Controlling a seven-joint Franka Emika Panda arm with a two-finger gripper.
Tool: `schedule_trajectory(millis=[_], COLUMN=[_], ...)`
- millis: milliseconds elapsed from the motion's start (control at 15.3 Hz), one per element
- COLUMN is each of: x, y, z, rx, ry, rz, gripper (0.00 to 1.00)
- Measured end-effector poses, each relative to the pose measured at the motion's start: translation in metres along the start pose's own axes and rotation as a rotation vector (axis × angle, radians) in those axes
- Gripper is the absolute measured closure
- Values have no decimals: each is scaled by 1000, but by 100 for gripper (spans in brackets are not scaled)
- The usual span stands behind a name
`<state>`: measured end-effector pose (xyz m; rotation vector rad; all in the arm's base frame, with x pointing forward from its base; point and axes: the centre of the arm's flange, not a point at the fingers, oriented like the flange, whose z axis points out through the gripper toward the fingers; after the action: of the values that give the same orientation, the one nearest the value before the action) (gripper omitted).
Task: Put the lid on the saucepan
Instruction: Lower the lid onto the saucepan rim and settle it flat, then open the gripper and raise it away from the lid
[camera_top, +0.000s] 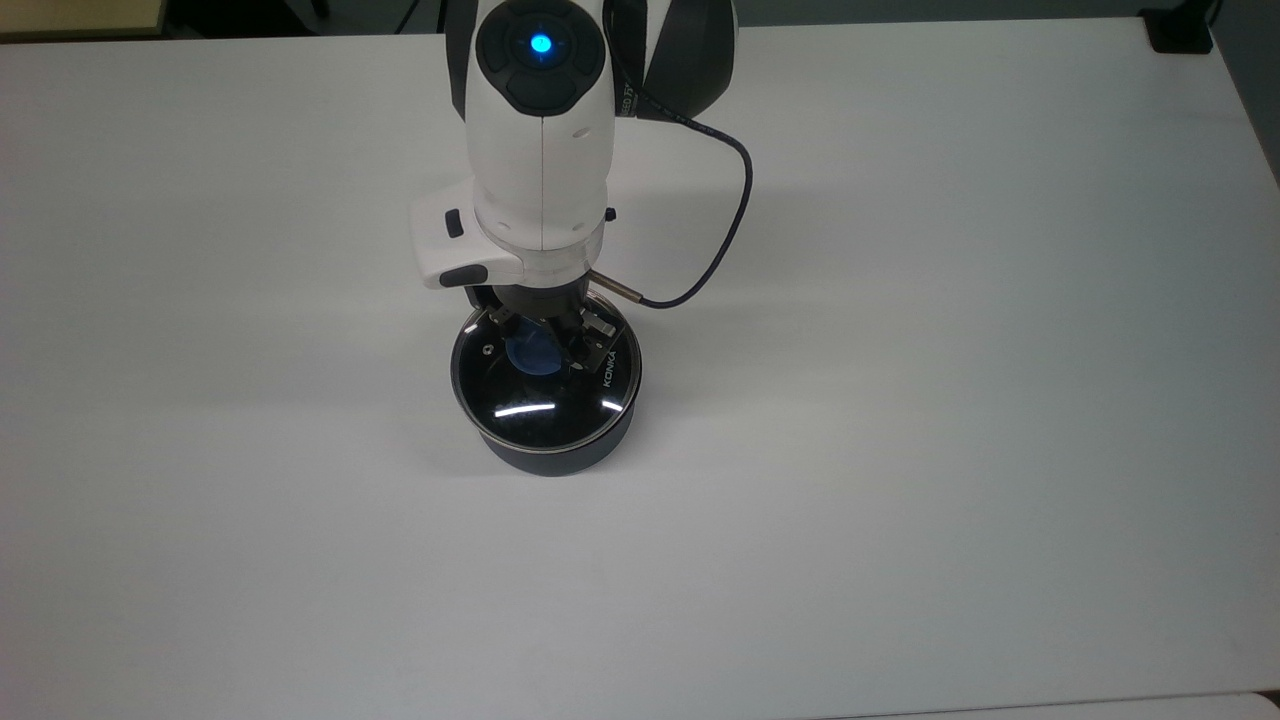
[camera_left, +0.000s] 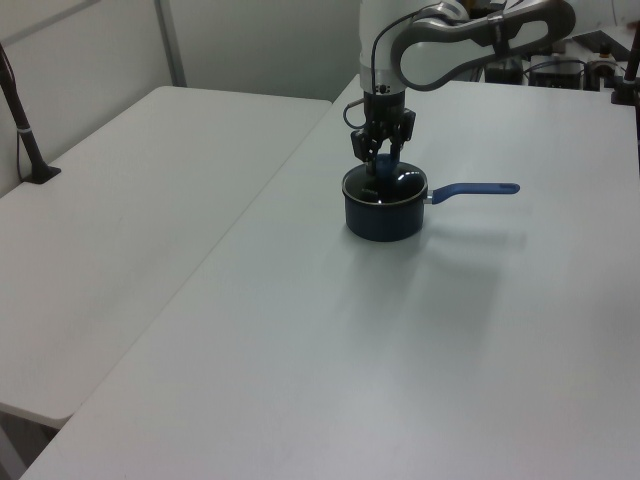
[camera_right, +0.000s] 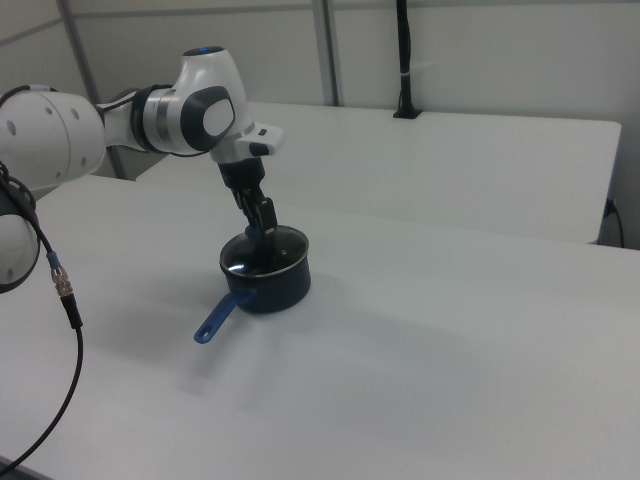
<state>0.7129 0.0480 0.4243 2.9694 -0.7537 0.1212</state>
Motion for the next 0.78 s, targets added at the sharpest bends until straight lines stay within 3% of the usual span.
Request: schedule_trajectory(millis=[653, 784], x=[0, 0], y=[0, 0], z=[-1, -1], rx=[-6, -5], ry=[6, 7], rz=[-2, -2], gripper=[38, 22])
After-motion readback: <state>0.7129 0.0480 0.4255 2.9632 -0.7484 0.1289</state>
